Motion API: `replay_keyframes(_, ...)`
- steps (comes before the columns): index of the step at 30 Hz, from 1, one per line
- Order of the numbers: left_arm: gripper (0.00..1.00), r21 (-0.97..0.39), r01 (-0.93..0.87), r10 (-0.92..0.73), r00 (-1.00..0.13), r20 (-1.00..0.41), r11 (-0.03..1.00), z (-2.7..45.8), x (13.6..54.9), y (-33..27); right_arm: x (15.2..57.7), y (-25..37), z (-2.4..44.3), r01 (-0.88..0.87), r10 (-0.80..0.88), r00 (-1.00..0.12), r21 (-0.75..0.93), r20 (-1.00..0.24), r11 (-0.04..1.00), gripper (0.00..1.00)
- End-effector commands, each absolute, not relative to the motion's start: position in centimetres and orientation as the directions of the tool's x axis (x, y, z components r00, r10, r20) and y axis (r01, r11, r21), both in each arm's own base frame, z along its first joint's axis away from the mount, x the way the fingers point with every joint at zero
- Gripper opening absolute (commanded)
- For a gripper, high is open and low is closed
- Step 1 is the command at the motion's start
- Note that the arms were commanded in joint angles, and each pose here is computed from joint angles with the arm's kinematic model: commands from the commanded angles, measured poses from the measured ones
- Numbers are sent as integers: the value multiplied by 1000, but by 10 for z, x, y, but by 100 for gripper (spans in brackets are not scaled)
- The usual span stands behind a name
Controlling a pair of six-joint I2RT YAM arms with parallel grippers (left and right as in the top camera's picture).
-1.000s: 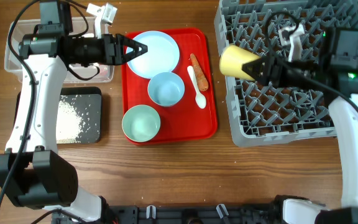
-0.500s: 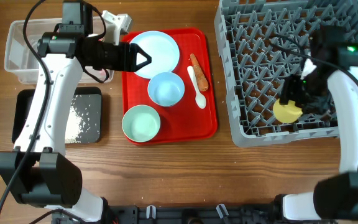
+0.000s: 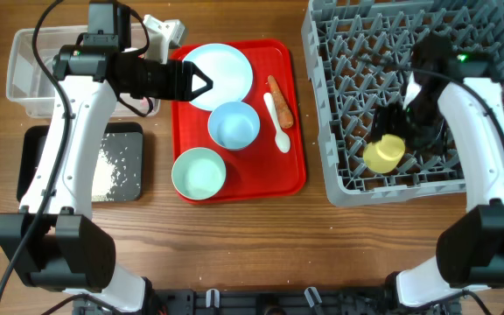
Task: Sort waste into correct bins and load items into the dishwasher rack
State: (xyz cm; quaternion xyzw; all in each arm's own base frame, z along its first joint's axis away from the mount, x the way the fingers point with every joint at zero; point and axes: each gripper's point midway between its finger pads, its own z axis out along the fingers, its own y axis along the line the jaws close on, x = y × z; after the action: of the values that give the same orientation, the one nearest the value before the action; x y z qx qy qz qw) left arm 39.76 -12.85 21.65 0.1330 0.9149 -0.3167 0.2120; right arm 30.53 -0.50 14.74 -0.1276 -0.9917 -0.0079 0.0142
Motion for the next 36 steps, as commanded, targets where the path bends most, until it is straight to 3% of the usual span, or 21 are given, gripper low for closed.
replay_keyframes(1,64,-523,387,128,-877,-464,759,212,396,-135,335,25,195,138,157,-983,179,-95,974,84)
replay_keyframes(4,63,-505,393,147,-876,-459,768,209,394,-141,358,71,217,11,70,-974,263,-217,965,83)
replay_keyframes(8,62,-406,52,-100,-933,-345,912,190,408,-102,388,151,219,-188,-78,-926,270,-370,944,80)
replay_keyframes(13,61,-385,96,-37,-945,-325,918,183,395,-135,404,174,213,-175,-54,-909,261,-413,949,80)
replay_keyframes(17,58,-269,-3,-73,-965,-251,963,147,372,-149,404,177,212,-177,-52,-912,275,-407,945,78)
replay_keyframes(19,58,-218,-134,-185,-955,-231,967,135,371,-134,403,187,202,-190,-64,-921,300,-384,935,74)
replay_keyframes(22,60,-241,-295,-352,-904,-244,925,136,388,-105,401,221,157,-190,-95,-950,309,-297,932,59)
replay_keyframes(24,67,-252,-340,-401,-880,-255,906,138,396,-90,397,243,133,-217,-137,-955,303,-265,928,49)
replay_keyframes(27,87,-255,-392,-453,-853,-259,884,138,402,-66,394,268,86,-245,-191,-959,277,-209,929,41)
replay_keyframes(32,100,-255,-422,-482,-837,-259,870,138,403,-52,390,271,33,-228,-204,-971,223,-127,948,29)
replay_keyframes(36,100,-255,-422,-482,-837,-259,870,138,403,-52,386,266,11,-217,-205,-975,189,-81,958,27)
